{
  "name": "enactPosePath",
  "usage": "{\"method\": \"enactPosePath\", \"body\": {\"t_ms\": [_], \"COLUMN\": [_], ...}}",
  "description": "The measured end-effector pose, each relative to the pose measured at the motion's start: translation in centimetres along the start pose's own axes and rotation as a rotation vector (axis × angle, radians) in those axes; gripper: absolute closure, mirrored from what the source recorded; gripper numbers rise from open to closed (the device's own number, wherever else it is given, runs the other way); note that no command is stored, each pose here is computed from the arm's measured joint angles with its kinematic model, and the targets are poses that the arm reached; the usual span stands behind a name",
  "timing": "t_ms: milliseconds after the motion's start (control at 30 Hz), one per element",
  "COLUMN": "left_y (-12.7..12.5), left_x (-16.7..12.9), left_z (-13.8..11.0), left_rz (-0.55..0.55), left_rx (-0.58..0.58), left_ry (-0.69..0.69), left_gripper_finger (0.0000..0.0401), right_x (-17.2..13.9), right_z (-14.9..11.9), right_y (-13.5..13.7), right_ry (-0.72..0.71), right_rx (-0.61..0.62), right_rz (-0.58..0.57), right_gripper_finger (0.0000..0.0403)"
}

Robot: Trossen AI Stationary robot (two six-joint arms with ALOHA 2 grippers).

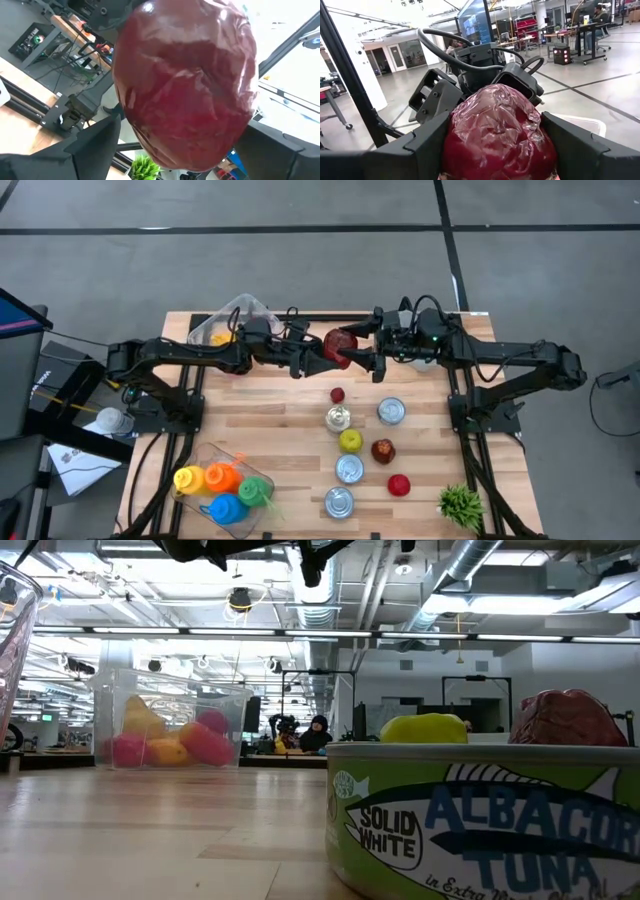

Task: Pick & Place Food Item
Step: Put the red apple into the white bin

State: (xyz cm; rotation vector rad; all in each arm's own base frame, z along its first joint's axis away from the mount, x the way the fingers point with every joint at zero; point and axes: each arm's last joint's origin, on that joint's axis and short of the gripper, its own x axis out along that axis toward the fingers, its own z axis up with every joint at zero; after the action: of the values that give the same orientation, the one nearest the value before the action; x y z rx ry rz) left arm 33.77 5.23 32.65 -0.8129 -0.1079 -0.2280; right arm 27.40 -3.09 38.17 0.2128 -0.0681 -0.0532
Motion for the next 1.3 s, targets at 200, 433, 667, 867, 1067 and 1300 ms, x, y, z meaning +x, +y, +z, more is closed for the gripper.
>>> {"method": "enactPosePath", "body": {"t_ms": [200, 433, 667, 867, 1067, 1300], "left_y": [-0.1, -0.1, -0.3, -0.3, -0.3, -0.3], "left_x": [0.1, 0.1, 0.1, 0.1, 0.1, 0.1], "left_z": [-0.1, -0.2, -0.3, -0.3, -0.3, -0.3], "left_rz": [0.003, 0.011, 0.005, 0.003, 0.001, 0.002], "left_rx": [-0.001, -0.003, -0.002, -0.003, -0.004, -0.007], "left_ry": [-0.003, -0.012, -0.01, -0.006, -0.005, -0.004], "left_gripper_finger": [0.0051, 0.0051, 0.0051, 0.0067, 0.01, 0.0116], "right_x": [0.0, 1.4, 1.7, 1.5, 1.5, 1.5], "right_z": [-0.1, -1.2, -1.2, -1.0, -1.1, -1.1], "right_y": [0.0, 0.1, 0.0, -0.1, -0.1, -0.1], "right_ry": [0.007, 0.027, 0.0, 0.003, 0.005, 0.007], "right_rx": [0.009, 0.022, 0.019, 0.018, 0.025, 0.029], "right_rz": [-0.001, 0.01, 0.016, 0.032, 0.032, 0.032], "right_gripper_finger": [0.0117, 0.0117, 0.0117, 0.0117, 0.0117, 0.0115]}}
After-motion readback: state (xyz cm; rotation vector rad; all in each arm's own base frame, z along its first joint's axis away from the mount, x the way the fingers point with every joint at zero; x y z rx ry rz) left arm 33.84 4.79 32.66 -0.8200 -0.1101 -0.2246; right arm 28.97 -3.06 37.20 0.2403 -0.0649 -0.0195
